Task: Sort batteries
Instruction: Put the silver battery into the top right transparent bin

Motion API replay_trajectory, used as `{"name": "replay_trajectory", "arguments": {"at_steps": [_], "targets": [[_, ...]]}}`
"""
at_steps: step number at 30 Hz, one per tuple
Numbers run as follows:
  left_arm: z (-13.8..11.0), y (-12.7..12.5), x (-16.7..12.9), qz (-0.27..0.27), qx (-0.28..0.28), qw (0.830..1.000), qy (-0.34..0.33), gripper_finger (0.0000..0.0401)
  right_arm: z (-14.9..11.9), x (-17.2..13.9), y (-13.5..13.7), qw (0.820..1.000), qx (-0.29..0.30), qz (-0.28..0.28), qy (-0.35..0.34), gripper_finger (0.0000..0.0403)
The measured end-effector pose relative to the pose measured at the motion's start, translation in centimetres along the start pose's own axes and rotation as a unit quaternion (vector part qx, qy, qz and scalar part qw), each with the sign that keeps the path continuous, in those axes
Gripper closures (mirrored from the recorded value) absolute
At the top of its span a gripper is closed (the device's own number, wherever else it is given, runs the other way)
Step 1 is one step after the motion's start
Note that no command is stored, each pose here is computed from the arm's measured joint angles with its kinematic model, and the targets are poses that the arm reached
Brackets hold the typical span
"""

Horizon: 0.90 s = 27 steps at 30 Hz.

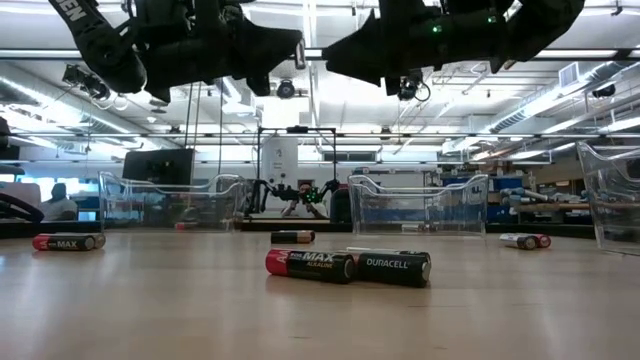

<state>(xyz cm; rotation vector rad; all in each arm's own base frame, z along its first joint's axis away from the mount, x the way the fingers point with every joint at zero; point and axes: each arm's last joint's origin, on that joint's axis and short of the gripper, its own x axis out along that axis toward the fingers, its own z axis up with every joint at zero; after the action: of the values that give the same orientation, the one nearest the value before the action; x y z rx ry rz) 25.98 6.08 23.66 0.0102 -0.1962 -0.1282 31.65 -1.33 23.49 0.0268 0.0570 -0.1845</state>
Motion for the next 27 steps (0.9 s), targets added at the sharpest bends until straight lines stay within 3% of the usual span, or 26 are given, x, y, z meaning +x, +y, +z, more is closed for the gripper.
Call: {"name": "replay_trajectory", "arguments": {"at_steps": [8, 17, 27], "targets": [[0.2, -0.7, 0.3, 0.01, -0.005, 1.0, -0.01, 0.0356, 0.6, 0.1, 0.5, 0.999, 0.016, 0.039, -0.018, 0.0216], [0.9, -0.9, 1.4, 0.0, 0.002, 1.0, -0.021, 0.0356, 1.3, 0.3, 0.8, 0.998, 0.014, 0.048, -0.028, 0.0217], [-0.1, -0.3, 3.7, -0.015, -0.002, 1.0, -0.009, 0.0356, 1.1, 0.3, 0.8, 0.999, 0.011, 0.048, -0.015, 0.0218]]}}
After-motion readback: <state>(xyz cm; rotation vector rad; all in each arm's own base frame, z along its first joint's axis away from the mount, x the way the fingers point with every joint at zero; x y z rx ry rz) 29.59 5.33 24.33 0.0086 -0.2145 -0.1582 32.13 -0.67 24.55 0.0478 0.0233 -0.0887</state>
